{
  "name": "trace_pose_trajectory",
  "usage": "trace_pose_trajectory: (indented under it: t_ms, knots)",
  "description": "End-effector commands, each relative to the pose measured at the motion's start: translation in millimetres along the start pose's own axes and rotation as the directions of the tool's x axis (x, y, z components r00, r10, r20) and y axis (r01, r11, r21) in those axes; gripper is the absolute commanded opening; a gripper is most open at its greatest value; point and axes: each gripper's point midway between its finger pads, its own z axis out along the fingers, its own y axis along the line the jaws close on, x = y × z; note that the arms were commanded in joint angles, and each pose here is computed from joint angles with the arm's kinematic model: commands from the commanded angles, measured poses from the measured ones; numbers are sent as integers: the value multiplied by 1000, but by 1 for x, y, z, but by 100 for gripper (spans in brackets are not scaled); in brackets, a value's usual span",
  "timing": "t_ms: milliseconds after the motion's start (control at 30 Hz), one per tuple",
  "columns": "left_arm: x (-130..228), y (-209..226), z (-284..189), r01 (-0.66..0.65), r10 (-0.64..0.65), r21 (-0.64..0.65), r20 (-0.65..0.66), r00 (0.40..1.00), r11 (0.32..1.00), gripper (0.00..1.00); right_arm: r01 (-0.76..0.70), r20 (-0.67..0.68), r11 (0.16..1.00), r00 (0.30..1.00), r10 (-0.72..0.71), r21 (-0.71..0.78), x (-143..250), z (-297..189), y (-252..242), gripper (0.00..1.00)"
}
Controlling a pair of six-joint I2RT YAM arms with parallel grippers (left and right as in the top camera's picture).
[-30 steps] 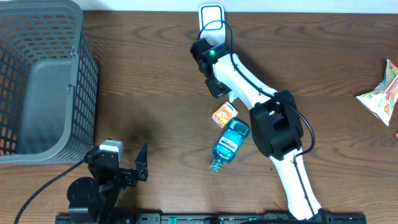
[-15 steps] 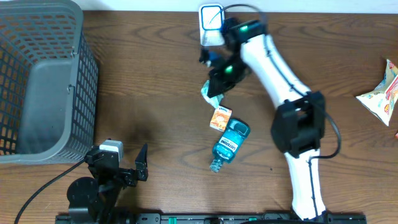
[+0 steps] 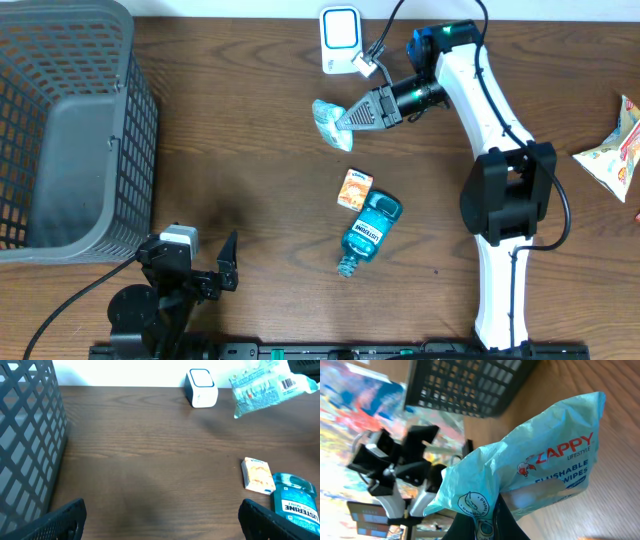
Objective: Scan the item barcode
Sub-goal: 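Grasp the wipes pack with the right gripper and lift it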
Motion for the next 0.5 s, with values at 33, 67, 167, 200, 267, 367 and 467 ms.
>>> trace_pose_trajectory:
  t_ms: [33,67,167,200,267,367,467]
  knots:
    - [-4,-2,-2,-15,15,9,13,1000,1000,97,84,44,994,996,-81,-77,-9,11,25,1]
    - [-4,-2,-2,-15,15,9,13,1000,1000,97,75,32,994,997,-72,-74,-8,13,26,1]
    - [-4,-2,-2,-15,15,9,13,1000,1000,97,43,3,998,999,-43,-55,-4,16,27,1]
    - [-4,-2,-2,-15,15,9,13,1000,1000,97,30,-6,999,1000,-31,-44,-3,16,30,1]
    - [-4,-2,-2,-15,15,9,13,1000,1000,97,26,-26,1000,999,-26,-15,-1,14,35,1]
    - [-4,-2,-2,-15,15,9,13,1000,1000,97,72,-38,997,997,-71,18,0,10,57,1]
    - [-4,-2,-2,-15,15,9,13,1000,1000,97,139,-58,988,989,-135,70,4,5,87,1]
